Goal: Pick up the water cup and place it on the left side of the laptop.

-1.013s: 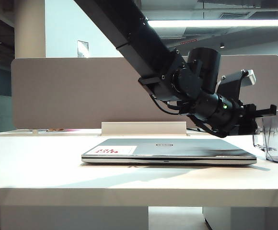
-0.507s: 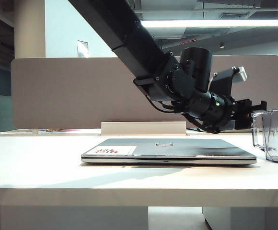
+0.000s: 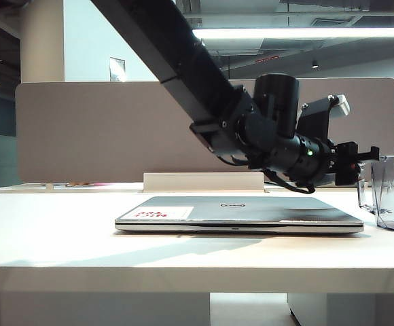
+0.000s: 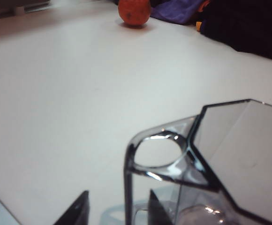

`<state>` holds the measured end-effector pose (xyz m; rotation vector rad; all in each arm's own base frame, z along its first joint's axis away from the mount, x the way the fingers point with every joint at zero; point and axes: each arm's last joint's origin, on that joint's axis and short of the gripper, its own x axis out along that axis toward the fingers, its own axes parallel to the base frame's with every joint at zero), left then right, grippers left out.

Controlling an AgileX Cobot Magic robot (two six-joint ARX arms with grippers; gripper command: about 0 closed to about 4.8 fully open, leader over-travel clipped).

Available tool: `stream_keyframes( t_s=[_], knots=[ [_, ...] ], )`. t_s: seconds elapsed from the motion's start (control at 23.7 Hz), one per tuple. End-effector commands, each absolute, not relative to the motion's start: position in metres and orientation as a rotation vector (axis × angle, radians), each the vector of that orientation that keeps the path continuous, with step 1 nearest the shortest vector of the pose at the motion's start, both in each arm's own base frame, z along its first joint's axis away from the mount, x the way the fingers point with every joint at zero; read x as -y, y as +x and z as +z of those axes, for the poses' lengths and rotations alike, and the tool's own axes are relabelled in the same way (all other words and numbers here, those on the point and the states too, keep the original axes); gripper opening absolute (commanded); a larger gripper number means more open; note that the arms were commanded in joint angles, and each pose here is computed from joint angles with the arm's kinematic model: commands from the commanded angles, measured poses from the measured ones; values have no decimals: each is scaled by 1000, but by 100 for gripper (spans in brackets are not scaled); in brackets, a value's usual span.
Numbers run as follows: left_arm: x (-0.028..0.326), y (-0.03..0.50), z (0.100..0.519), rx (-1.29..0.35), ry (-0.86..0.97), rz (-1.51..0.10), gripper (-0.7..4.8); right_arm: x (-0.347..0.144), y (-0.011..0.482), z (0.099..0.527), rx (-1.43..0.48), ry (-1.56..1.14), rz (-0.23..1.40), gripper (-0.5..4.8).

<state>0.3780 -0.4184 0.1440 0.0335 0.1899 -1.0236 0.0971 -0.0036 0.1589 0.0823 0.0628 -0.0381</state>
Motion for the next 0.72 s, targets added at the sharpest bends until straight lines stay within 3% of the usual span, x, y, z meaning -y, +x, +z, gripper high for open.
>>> stream_keyframes(
  t_s=[0.04,0.3,0.42,0.72],
  knots=[
    [421,377,146,-145,22,-1056,152,4,97,158,-64,80,-38,-6],
    [422,377,150,-105,9,-1059,141,4,97,158,-69,81,-38,-6],
    [421,377,150,-107,9,-1059,73,4,97,158,-69,81,-38,-6],
    [422,377,150,-98,23,-1060,47,4,97,158,-69,81,-38,-6]
  ],
)
